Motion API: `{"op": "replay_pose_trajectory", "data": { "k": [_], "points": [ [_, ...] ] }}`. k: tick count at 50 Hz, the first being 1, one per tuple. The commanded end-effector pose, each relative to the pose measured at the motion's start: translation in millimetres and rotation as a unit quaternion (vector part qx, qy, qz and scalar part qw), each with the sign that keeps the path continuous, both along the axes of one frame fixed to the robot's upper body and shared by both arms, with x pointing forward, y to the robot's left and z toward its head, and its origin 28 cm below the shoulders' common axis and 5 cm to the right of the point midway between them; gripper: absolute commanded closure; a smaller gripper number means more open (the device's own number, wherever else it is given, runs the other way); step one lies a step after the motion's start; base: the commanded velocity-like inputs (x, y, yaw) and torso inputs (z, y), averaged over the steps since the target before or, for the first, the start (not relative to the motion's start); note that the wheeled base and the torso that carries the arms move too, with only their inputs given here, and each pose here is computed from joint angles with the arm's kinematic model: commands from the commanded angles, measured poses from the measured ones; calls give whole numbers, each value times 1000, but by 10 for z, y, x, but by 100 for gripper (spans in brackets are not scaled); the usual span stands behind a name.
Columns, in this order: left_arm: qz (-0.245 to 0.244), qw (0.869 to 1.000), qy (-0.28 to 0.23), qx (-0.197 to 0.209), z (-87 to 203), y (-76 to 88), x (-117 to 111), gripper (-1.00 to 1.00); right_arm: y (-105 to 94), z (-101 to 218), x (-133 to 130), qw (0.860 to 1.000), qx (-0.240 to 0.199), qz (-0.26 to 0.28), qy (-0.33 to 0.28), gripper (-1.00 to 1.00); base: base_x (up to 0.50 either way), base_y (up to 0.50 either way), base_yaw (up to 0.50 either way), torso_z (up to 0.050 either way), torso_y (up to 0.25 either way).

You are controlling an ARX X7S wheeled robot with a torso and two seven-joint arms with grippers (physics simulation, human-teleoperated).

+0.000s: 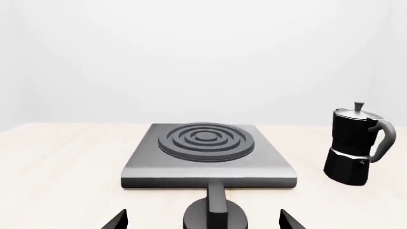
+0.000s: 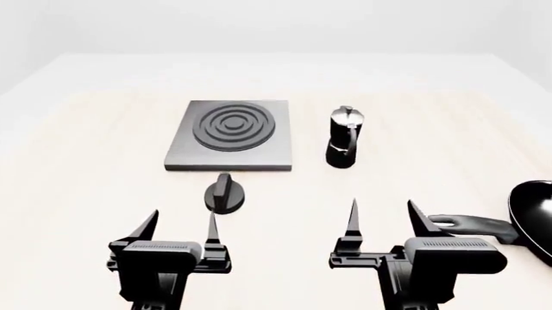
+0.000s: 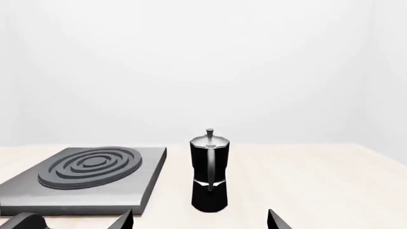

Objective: Put the frying pan on the stove.

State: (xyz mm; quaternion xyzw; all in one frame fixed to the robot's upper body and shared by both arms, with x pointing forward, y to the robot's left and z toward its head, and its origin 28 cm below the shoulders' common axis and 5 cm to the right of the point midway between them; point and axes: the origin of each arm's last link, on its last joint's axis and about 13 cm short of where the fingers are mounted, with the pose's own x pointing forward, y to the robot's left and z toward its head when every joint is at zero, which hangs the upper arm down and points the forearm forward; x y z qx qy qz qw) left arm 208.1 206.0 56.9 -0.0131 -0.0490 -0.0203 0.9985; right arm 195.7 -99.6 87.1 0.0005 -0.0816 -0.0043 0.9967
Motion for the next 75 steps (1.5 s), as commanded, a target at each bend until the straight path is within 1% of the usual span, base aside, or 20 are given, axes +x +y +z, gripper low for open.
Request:
{"op": "replay_pose_trajectory", "data": {
  "k": [1,12,14,34,36,38,42,43,44,46,49,50,51,54,56,61,62,68,72,75],
  "points": [
    [-3,1000,1,1,-9,-13,-1,-100,-1,-14,-8,1000,1,2,2,-100,199,0,0,0,0],
    [-9,1000,-1,3,-1,-37,4,-100,-5,1,-10,1000,6,-2,-1,-100,200,0,0,0,0],
    [-10,1000,-1,3,3,-41,5,-100,-19,25,-11,1000,9,-11,-6,-100,199,0,0,0,0],
    [-6,1000,-2,3,27,-17,-2,-100,37,46,14,1000,6,5,-6,-100,203,0,0,0,0],
    [-14,1000,-2,-9,42,-20,-12,-100,42,51,20,1000,6,6,-6,-100,203,0,0,0,0],
    [-15,1000,-10,-3,85,-22,-49,-100,54,61,33,1000,6,9,-7,-100,207,0,0,0,0],
    [-16,1000,-11,-5,84,-26,-66,-100,48,53,43,1000,9,5,-7,-100,205,0,0,0,0],
    [-9,1000,-7,-1,47,-8,-60,-100,8,161,153,984,89,-150,-43,-100,0,0,0,0,0],
    [-8,1000,-8,-3,56,-3,-60,-100,-2,194,167,965,116,-231,-47,-100,0,0,0,0,16],
    [-8,1000,-9,-3,58,-6,-62,-100,-15,236,191,953,121,-272,-55,-100,0,0,0,0,0],
    [-8,1000,-8,-3,52,-7,-61,-100,-23,264,223,945,122,-299,-58,-100,0,0,0,0,0],
    [-8,1000,-8,-3,50,-10,-62,-100,-20,272,244,944,120,-301,-61,-100,0,0,0,0,0],
    [-9,1000,-8,-2,50,-11,-63,-100,-21,272,258,940,120,-311,-74,-100,0,0,0,0,0],
    [-7,1000,-9,-2,64,6,-77,-100,-15,259,300,937,122,-321,-59,-100,0,0,0,0,0],
    [-5,1000,-9,-3,56,15,-78,-100,-3,266,311,938,128,-318,-56,-100,0,0,0,0,0],
    [-6,1000,-10,-4,63,9,-84,-100,7,297,339,933,142,-327,-52,-100,0,0,0,0,0],
    [-6,1000,-9,-4,60,10,-84,-100,5,298,345,929,141,-337,-52,-100,0,0,0,0,0],
    [-6,1000,-9,-8,44,12,-90,-100,23,377,349,925,158,-340,-57,-100,0,0,0,0,0],
    [-5,1000,-9,-8,53,19,-93,-100,28,402,360,920,171,-349,-55,-100,0,0,0,0,0],
    [-4,1000,-9,-8,56,25,-92,-100,22,430,361,911,173,-368,-73,-100,0,0,0,0,0]
  ]
}}
